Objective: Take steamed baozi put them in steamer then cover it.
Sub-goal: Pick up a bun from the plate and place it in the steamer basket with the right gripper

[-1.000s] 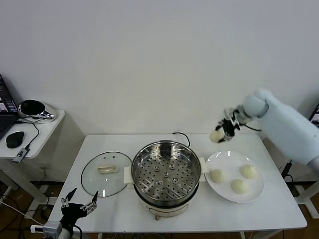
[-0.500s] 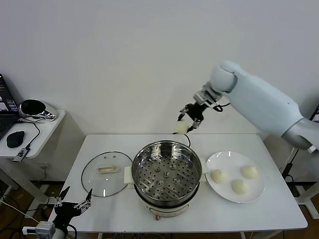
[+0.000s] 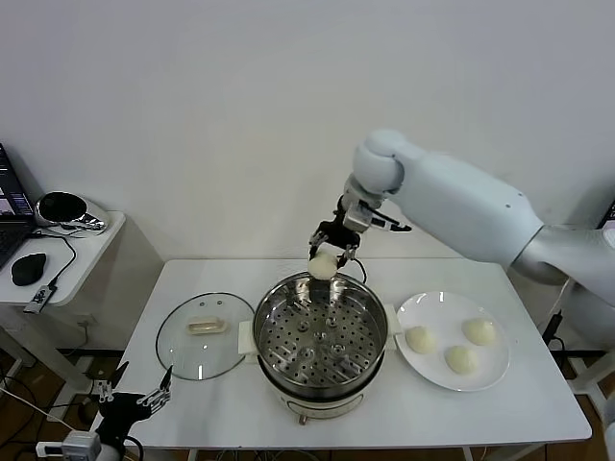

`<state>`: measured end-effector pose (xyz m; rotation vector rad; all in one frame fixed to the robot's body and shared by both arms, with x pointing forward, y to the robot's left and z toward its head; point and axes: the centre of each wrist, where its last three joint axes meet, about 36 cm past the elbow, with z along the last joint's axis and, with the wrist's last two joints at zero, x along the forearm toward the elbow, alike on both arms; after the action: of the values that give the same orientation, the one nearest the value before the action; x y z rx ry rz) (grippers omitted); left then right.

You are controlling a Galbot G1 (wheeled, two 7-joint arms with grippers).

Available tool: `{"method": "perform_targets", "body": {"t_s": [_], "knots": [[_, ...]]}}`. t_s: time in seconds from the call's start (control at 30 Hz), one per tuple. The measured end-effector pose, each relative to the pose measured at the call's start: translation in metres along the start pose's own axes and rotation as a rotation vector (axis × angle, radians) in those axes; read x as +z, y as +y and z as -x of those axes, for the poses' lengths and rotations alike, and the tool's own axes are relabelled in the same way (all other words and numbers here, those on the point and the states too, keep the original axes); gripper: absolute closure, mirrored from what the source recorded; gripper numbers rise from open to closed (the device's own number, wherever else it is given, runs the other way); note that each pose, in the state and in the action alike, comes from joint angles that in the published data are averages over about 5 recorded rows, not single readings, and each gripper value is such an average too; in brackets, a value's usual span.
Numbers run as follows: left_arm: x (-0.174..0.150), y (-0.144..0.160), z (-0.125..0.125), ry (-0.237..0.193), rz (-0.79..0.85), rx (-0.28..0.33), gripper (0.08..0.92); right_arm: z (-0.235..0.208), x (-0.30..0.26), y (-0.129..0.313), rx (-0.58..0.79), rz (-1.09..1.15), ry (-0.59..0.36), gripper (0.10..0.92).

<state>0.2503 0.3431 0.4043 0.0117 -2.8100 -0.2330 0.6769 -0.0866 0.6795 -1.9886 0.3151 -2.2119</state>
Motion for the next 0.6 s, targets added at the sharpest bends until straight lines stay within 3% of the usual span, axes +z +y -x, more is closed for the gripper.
{"method": "perform_targets", "body": {"t_s": [0.6], "knots": [[0.002,-0.001,-0.001,0.006,-0.004,-0.001,0.177,0.051,-0.021,-0.019,-0.066,-0.165,-0.003,0.454]]}}
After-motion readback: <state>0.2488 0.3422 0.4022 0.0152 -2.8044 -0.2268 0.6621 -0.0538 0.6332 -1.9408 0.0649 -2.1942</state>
